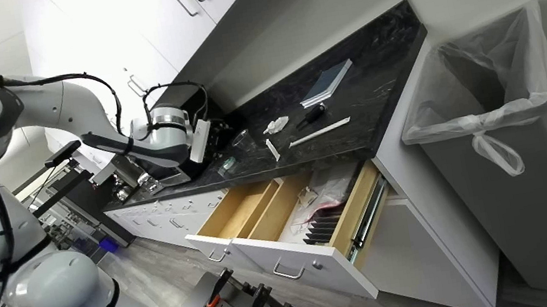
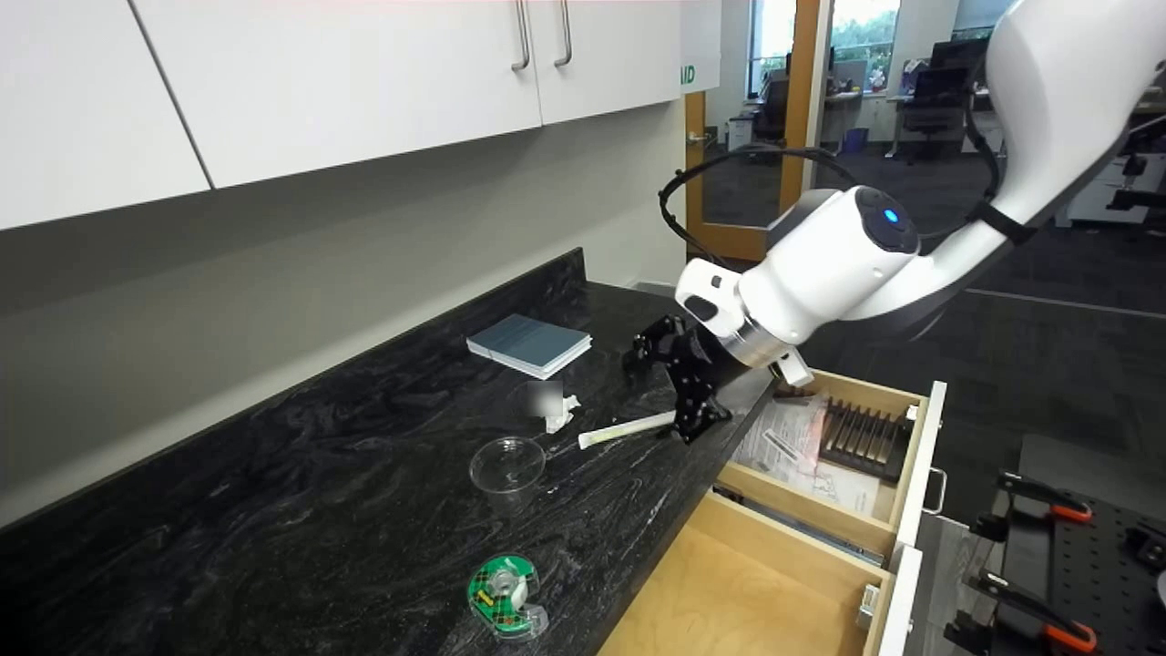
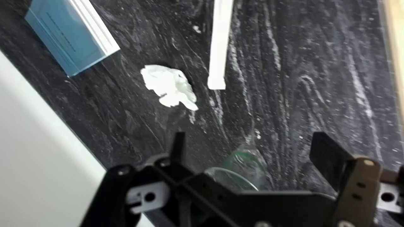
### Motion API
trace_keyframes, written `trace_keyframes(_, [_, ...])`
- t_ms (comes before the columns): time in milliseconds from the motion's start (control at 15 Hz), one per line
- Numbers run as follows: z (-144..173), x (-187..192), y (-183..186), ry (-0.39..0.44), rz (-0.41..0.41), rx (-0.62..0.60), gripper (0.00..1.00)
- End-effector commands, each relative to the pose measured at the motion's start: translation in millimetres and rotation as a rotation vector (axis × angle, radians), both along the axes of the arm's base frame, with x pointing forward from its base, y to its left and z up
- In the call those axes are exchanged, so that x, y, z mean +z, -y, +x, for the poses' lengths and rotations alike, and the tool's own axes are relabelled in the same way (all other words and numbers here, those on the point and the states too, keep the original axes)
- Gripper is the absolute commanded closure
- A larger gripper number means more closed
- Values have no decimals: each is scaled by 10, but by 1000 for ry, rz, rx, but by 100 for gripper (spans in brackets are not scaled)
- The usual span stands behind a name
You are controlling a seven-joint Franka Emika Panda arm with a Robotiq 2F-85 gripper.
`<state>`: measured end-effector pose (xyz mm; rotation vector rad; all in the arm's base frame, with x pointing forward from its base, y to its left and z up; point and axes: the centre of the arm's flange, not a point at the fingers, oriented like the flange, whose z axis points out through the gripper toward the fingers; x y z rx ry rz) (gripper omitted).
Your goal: Remove the straw from the open drawer on the left and place it on the countertop, close the open left drawer
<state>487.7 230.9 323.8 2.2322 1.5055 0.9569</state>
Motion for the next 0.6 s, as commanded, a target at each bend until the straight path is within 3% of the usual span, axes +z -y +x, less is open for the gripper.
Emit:
trace_keyframes(0, [-883, 252, -272, -38, -18, 138, 0])
trace_keyframes(267, [-1780, 198, -870, -90, -53, 349, 0])
trace_keyframes(533, [-2250, 140, -1253, -140, -45, 499, 0])
